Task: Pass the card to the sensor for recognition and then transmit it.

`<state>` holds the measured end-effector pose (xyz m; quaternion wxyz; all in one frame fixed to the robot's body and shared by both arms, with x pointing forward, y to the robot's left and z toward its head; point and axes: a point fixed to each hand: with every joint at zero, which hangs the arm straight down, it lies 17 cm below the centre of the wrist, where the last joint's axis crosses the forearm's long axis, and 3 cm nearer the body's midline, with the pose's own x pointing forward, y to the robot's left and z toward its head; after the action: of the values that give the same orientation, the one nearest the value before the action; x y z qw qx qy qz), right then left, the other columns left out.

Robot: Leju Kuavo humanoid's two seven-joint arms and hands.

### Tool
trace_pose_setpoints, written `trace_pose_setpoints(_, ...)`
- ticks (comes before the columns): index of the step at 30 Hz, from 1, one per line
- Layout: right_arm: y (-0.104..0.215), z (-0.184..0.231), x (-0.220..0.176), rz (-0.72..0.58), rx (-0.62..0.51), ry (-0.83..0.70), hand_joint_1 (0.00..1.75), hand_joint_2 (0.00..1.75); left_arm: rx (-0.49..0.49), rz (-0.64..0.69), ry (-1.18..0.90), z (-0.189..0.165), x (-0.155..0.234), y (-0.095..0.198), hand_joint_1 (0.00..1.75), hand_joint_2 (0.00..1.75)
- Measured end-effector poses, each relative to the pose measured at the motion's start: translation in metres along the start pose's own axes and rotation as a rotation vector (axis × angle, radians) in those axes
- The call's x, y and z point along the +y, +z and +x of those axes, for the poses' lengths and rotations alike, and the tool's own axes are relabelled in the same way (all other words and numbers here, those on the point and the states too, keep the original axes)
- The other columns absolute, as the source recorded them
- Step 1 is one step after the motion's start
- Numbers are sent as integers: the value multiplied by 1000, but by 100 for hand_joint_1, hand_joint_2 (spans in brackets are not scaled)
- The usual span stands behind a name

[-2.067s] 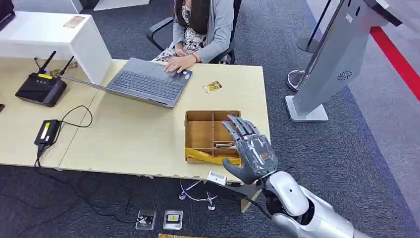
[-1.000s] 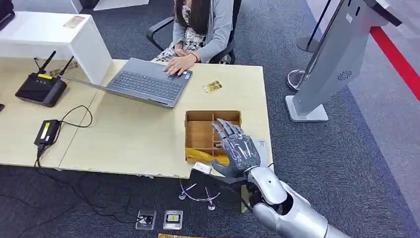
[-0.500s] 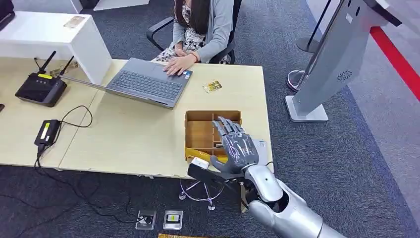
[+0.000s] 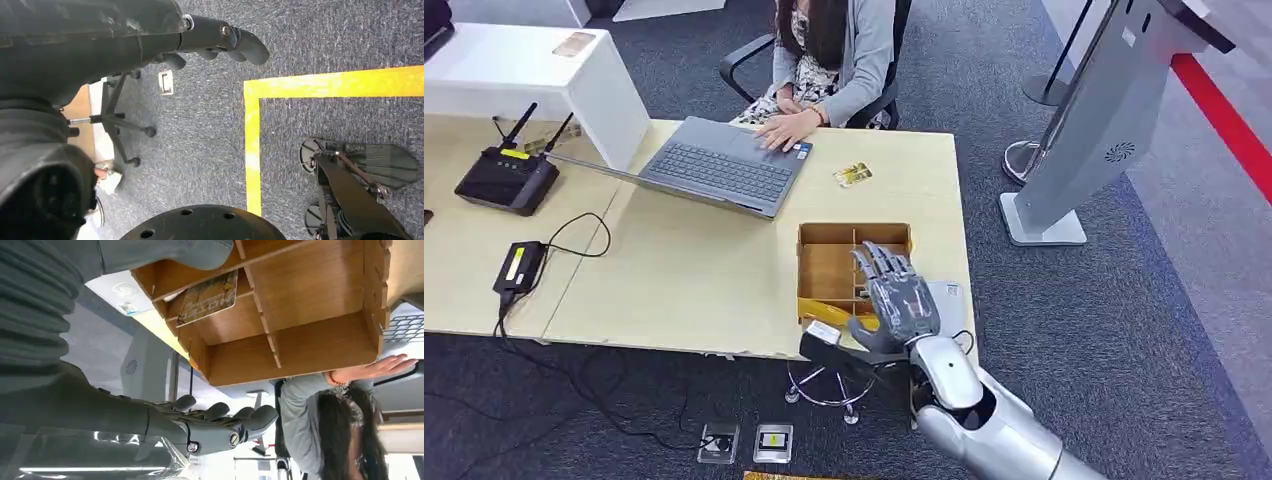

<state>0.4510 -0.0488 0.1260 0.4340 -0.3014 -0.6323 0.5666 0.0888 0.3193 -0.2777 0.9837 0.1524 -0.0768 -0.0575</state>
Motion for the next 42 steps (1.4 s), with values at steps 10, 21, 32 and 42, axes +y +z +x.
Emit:
trace_pose_setpoints(10, -6, -4, 9, 10, 25, 19, 0, 175, 4, -3, 1, 0, -1, 0, 0, 0)
trace_pose_setpoints(21, -13, -24, 18, 12, 84, 39, 0, 175, -6, -12, -1, 2, -2, 0, 0, 0)
trace_pose_setpoints(32, -15, -42, 20, 14, 138, 25, 0, 175, -6, -13, -2, 2, -2, 0, 0, 0)
trace_pose_setpoints(42, -16, -58, 21, 1, 167, 14, 0, 175, -7, -15, -4, 2, -2, 0, 0, 0)
